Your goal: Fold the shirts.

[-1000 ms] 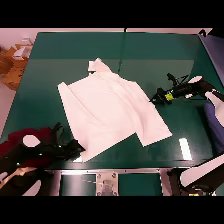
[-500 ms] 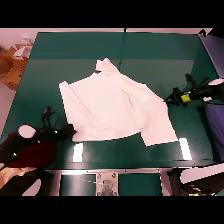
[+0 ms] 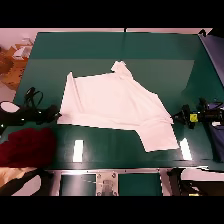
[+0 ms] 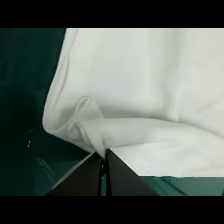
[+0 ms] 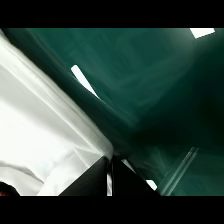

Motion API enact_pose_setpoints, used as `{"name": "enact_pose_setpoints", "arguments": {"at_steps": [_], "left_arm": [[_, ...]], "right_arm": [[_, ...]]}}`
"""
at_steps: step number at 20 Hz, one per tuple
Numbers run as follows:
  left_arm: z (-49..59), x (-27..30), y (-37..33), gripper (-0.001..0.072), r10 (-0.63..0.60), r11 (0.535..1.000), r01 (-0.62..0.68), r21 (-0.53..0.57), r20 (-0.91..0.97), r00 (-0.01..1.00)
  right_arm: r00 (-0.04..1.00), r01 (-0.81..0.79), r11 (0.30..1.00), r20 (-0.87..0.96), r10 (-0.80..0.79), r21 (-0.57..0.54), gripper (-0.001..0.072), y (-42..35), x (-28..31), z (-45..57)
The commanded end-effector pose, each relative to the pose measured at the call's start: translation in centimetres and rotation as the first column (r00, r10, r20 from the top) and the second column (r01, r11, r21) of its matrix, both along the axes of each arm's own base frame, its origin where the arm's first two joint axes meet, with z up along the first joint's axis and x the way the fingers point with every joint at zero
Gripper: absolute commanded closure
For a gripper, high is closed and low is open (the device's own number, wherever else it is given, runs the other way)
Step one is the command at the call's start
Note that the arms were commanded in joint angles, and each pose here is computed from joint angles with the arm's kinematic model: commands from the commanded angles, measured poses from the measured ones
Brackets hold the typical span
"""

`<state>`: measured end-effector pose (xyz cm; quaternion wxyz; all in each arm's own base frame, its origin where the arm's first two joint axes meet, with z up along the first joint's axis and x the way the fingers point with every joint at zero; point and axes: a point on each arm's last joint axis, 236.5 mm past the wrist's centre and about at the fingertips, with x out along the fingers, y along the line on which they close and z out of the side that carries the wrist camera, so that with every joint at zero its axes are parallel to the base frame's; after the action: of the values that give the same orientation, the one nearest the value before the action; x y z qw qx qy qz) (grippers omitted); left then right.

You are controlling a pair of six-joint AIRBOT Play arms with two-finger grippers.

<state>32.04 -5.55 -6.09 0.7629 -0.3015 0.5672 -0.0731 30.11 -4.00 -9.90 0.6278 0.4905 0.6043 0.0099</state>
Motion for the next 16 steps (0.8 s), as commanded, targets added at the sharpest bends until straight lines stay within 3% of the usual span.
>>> {"name": "enact_pose_setpoints", "arguments": {"at_steps": [1,2,3,4,7,8,11,15,16], "left_arm": [[0.5,0.0,-1.4,0.0636,-0.122,0.989,0.115,-0.089,-0.076,0.990],[1.4,0.1,-1.4,0.0289,-0.152,0.985,0.145,-0.091,-0.076,0.985],[2.0,0.1,-1.1,0.0149,-0.176,0.983,0.171,-0.074,-0.078,0.981],[2.5,0.0,-0.3,0.0148,-0.204,0.979,0.201,-0.033,-0.094,0.975],[2.8,-0.4,4.1,0.0148,-0.218,0.956,0.246,0.157,-0.174,0.960],[2.7,-0.4,5.2,0.0149,-0.189,0.960,0.221,0.173,-0.183,0.965],[0.5,-1.4,6.1,0.0148,-0.156,0.975,0.188,0.116,-0.238,0.959],[-1.4,-0.5,0.8,0.0149,-0.273,0.960,0.260,-0.102,-0.145,0.951],[-2.0,-0.5,-0.1,0.0185,-0.295,0.952,0.277,-0.133,-0.144,0.944]], "right_arm": [[1.000,0.009,1.000,0.005,-0.009,0.011,0.0697,0.7,-0.8,-0.4],[1.000,0.011,1.000,0.007,-0.011,0.014,0.0655,0.7,-0.7,-0.4],[1.000,0.009,1.000,0.010,-0.009,0.013,0.0480,0.7,-0.7,-0.4],[1.000,0.000,1.000,0.018,0.000,0.009,0.0400,0.7,-0.7,-0.4],[1.000,-0.003,1.000,0.027,0.003,0.004,0.0401,0.4,-0.7,-0.4],[1.000,0.000,1.000,0.028,0.000,0.004,0.0402,0.3,-0.7,-0.4],[1.000,0.006,1.000,0.025,-0.006,0.002,0.0402,0.0,-0.8,-0.5],[1.000,0.003,1.000,0.024,-0.003,0.003,0.0402,0.1,-0.8,-0.5],[1.000,0.003,1.000,0.024,-0.003,0.003,0.0402,0.1,-0.8,-0.5]]}}
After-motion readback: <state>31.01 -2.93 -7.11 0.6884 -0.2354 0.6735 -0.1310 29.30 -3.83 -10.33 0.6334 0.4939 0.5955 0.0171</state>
